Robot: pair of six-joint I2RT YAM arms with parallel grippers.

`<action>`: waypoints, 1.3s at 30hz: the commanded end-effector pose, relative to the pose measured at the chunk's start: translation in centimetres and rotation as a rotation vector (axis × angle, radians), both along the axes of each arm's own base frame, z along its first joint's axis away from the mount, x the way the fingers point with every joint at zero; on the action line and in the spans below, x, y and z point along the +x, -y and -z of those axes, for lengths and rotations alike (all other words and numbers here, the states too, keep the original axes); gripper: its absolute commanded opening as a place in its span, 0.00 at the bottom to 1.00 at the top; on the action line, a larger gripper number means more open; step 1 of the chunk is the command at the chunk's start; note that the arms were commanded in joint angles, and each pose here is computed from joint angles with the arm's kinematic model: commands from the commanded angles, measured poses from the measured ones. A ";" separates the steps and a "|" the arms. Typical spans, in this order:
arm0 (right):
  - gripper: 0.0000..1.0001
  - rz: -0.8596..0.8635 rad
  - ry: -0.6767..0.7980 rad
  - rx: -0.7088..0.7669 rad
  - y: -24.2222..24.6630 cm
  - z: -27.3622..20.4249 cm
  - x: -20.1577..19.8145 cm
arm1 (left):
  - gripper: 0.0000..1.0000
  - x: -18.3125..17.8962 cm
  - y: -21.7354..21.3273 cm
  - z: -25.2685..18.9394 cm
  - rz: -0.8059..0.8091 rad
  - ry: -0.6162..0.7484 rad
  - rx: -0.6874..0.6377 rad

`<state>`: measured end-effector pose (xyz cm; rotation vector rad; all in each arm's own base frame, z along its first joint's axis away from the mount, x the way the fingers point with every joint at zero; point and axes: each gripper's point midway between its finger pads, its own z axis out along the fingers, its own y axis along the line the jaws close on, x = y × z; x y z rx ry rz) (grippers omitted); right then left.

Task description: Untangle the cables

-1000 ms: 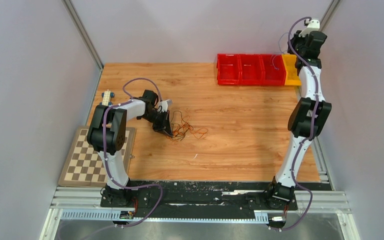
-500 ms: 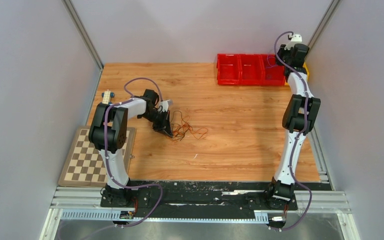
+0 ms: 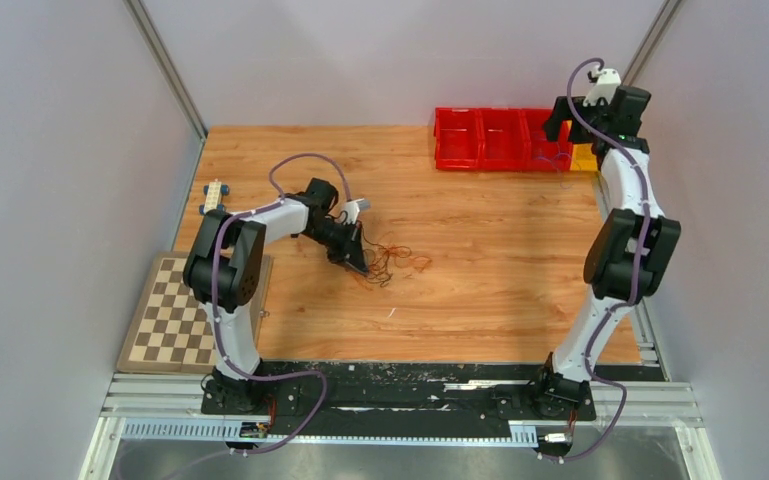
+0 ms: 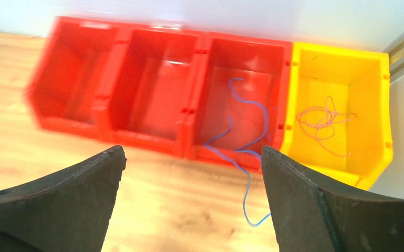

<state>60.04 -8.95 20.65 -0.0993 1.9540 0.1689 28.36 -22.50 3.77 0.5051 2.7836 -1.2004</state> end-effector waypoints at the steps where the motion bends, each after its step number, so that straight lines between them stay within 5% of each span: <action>1: 1.00 -0.242 0.008 0.000 -5.8 -5.4 -6.8 | 0.00 0.1 5.9 -9.9 0.102 0.203 -0.324; 6: 1.00 -0.481 -0.181 0.088 -12.3 -2.2 -13.2 | 0.04 -1.4 4.2 -9.3 0.054 0.216 -0.318; 10: 0.96 -0.676 -0.322 0.148 -18.5 1.5 -18.1 | 0.40 -2.5 1.4 -5.0 -0.006 0.086 -0.209; 12: 0.93 -0.761 -0.380 0.141 -21.3 3.2 -20.1 | 0.48 -2.5 0.7 -4.7 -0.037 0.077 -0.203; 22: 0.81 -1.033 -0.623 0.168 -31.1 9.6 -29.3 | 0.50 0.5 -1.2 -6.1 -0.161 0.165 -0.204; 32: 0.85 -0.931 -0.636 0.040 -35.2 14.3 -27.9 | 0.64 7.2 -6.2 -5.6 -0.401 0.283 -0.046; 39: 0.81 -0.898 -0.685 0.039 -35.6 15.8 -27.7 | 0.68 9.4 -4.0 -4.8 -0.222 0.363 0.004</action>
